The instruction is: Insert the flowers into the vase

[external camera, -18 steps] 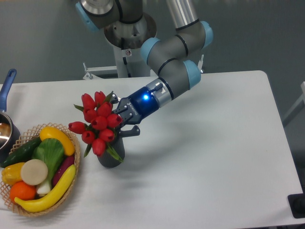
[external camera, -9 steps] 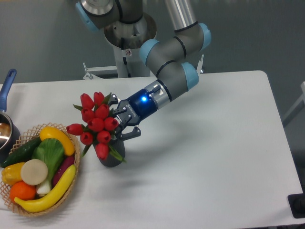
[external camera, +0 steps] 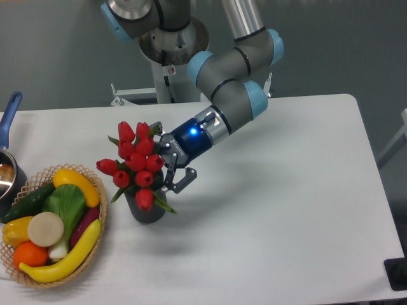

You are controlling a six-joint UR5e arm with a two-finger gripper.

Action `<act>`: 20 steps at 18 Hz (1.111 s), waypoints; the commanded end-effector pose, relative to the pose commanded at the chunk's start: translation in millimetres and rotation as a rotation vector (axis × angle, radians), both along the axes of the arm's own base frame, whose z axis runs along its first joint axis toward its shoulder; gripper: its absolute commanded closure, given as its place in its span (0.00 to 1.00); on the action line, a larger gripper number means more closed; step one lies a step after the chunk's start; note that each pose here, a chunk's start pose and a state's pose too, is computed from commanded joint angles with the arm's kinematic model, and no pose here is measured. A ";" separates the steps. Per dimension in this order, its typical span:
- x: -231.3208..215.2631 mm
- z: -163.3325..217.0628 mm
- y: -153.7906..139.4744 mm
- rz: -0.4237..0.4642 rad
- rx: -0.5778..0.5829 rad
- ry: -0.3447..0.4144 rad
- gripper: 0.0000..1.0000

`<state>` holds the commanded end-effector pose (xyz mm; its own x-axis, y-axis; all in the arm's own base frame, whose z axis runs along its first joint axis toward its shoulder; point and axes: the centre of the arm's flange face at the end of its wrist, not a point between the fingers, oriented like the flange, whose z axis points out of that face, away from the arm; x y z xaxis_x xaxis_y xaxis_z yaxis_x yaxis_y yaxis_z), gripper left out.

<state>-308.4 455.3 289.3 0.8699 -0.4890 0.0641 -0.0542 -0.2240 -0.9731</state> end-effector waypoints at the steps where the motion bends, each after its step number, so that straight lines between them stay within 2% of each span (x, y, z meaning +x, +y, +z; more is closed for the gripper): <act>1: 1.3 4.1 -1.0 0.002 -0.027 0.034 0.00; 3: 2.8 6.7 -4.2 0.009 -0.092 0.099 0.00; 10: 18.6 31.9 -22.4 0.038 -0.201 0.249 0.00; 13: 10.7 44.6 -30.6 0.071 -0.253 0.328 0.00; 14: 1.4 54.5 -33.2 0.092 -0.274 0.376 0.00; 15: -13.0 75.2 -35.8 0.129 -0.314 0.458 0.00; 18: -48.7 119.5 -49.4 0.258 -0.546 0.716 0.00; 19: -54.6 128.5 -55.4 0.286 -0.603 0.775 0.00; 20: -58.1 138.3 -57.1 0.306 -0.610 0.790 0.00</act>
